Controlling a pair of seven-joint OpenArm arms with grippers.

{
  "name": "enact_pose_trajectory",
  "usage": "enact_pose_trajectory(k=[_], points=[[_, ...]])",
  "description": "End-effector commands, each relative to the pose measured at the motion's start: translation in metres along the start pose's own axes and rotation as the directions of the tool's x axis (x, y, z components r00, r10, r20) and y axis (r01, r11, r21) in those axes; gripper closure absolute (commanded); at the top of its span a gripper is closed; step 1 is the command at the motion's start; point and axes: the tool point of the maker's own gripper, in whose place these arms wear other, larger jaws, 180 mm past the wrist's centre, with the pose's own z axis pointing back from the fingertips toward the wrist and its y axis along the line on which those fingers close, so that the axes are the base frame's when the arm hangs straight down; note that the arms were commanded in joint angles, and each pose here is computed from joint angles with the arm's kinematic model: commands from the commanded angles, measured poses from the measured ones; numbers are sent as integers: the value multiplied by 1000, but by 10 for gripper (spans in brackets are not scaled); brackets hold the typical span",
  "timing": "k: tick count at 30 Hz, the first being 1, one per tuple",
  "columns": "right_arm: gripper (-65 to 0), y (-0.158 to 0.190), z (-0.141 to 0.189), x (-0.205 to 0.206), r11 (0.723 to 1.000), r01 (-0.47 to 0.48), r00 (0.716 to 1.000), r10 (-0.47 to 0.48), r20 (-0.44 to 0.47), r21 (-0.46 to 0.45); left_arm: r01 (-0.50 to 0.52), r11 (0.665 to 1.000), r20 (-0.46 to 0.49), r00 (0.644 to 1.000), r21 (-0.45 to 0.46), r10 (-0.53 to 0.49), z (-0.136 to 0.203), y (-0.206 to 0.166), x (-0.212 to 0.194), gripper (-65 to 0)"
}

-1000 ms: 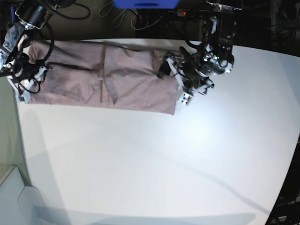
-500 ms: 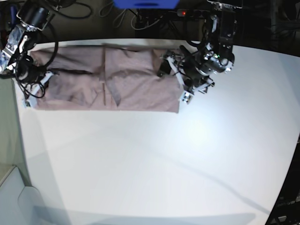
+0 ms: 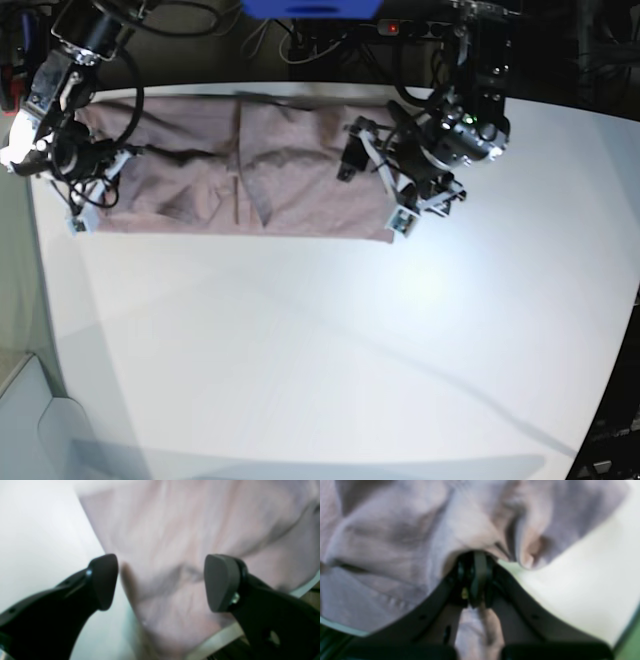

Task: Layout the t-shirt on the table in an organized manner, then fold the t-shirt properly
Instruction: 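Grasp the folded bundle with the right gripper and fold it toward the left gripper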

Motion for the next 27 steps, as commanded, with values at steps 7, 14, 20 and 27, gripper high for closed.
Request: enact_pose_trajectory(k=[7, 14, 20, 27], points=[[0, -12, 48, 69, 990, -79, 972, 102, 211, -116, 15, 1000, 63, 998, 11, -16, 10, 0, 19, -522], [0, 29, 57, 85, 972, -212, 939, 232, 254, -102, -83, 990, 33, 996, 116, 80, 26, 41, -10, -522], [0, 75, 51, 81, 961, -277, 925, 274, 265, -25, -149, 963, 38, 989, 223, 145, 49, 77, -27, -522], [0, 152, 37, 70, 912, -388, 898, 342, 276, 133, -159, 957, 22, 987, 241, 159, 58, 78, -39, -522]])
